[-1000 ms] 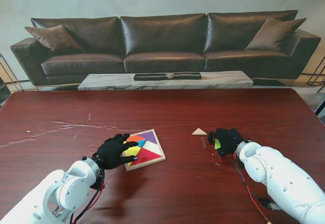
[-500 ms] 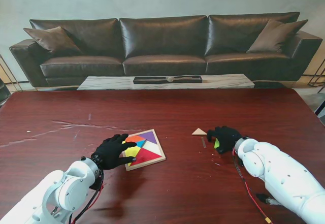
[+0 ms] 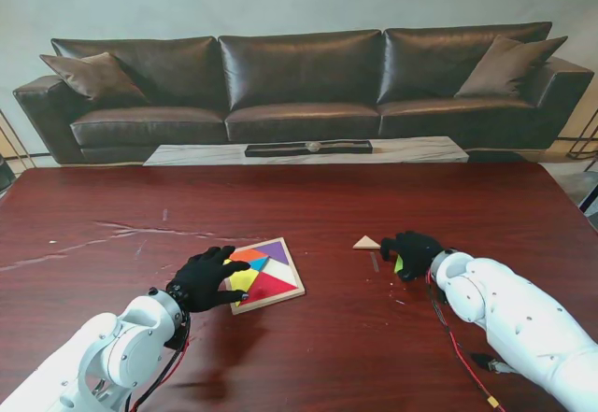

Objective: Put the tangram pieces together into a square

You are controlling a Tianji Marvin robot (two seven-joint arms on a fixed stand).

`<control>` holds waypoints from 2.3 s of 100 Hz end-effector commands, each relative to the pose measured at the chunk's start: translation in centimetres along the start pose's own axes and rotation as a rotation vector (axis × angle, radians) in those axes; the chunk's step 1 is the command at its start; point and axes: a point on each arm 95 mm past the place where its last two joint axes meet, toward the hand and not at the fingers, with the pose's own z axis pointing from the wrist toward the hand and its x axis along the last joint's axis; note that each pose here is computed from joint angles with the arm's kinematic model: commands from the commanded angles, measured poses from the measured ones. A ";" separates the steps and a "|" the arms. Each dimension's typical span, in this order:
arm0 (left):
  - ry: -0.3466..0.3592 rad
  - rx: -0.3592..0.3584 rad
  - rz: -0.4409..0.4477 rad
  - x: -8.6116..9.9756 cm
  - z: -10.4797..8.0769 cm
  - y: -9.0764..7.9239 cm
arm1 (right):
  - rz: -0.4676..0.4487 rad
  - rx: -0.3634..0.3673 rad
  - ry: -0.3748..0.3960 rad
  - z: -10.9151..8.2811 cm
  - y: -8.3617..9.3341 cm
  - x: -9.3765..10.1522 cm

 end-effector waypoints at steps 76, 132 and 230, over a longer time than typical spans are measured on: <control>-0.009 0.006 0.029 0.1 -0.1 0.0 | -0.034 0.154 0.057 -2.1 -9.1 1.8; -0.014 0.010 0.041 0.2 -0.2 0.0 | 0.013 0.094 0.079 -2.1 -7.5 2.6; -0.019 0.012 0.055 0.1 -0.2 0.0 | 0.030 -0.016 0.102 -2.1 -3.8 3.6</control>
